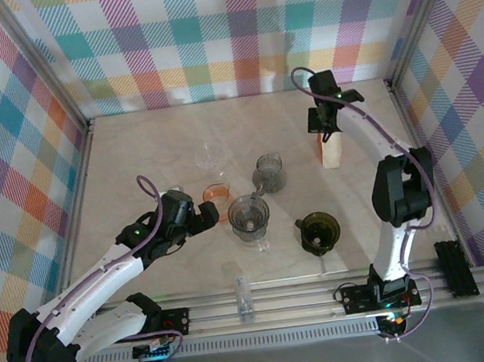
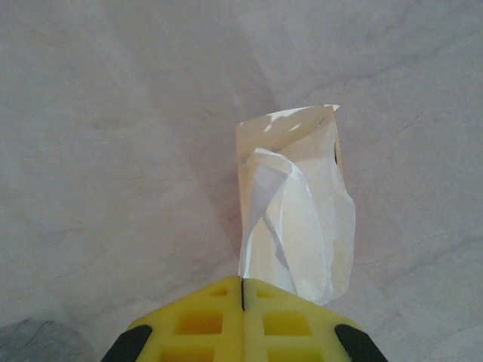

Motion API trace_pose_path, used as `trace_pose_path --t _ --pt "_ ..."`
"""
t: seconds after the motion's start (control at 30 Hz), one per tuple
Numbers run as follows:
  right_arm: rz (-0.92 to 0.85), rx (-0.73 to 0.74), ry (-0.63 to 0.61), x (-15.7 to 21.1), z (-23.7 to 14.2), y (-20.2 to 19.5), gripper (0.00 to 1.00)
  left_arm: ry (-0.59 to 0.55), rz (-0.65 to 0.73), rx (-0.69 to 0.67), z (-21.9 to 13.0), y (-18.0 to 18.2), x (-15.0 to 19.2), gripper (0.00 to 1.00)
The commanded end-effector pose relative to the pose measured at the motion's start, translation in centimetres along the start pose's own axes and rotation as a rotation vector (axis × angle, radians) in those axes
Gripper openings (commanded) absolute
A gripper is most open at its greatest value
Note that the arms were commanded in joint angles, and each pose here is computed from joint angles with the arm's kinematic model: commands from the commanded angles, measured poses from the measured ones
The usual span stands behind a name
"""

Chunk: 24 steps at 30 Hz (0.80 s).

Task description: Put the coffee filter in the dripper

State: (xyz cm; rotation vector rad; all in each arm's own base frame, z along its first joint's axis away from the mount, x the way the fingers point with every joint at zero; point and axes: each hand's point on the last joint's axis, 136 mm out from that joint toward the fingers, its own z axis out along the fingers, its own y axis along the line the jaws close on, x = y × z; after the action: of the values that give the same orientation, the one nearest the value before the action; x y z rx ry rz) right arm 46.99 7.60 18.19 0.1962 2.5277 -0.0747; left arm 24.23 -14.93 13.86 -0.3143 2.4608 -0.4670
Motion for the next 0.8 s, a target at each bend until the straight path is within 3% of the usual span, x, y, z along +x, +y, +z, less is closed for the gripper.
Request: trace_pose_path --t 0.0,0.4,0.57,0.77 --pt "-0.009 -0.038 -0.021 0.1 -2.6 0.3 0.00 -0.002 -0.016 0.012 -0.3 -0.3 -0.4 1.00" --pt "-0.093 -0.235 -0.138 2.0 -12.0 3.2 0.00 -0.054 0.038 0.038 -4.0 -1.8 -3.0 1.00" --pt "-0.166 -0.425 -0.143 5.9 -17.1 5.9 0.00 -0.031 0.088 0.109 -5.8 -3.4 -3.3 1.00" --pt "-0.264 -0.687 -0.061 11.7 -23.0 8.6 0.00 0.041 0.107 0.095 -6.9 -3.1 -2.3 1.00"
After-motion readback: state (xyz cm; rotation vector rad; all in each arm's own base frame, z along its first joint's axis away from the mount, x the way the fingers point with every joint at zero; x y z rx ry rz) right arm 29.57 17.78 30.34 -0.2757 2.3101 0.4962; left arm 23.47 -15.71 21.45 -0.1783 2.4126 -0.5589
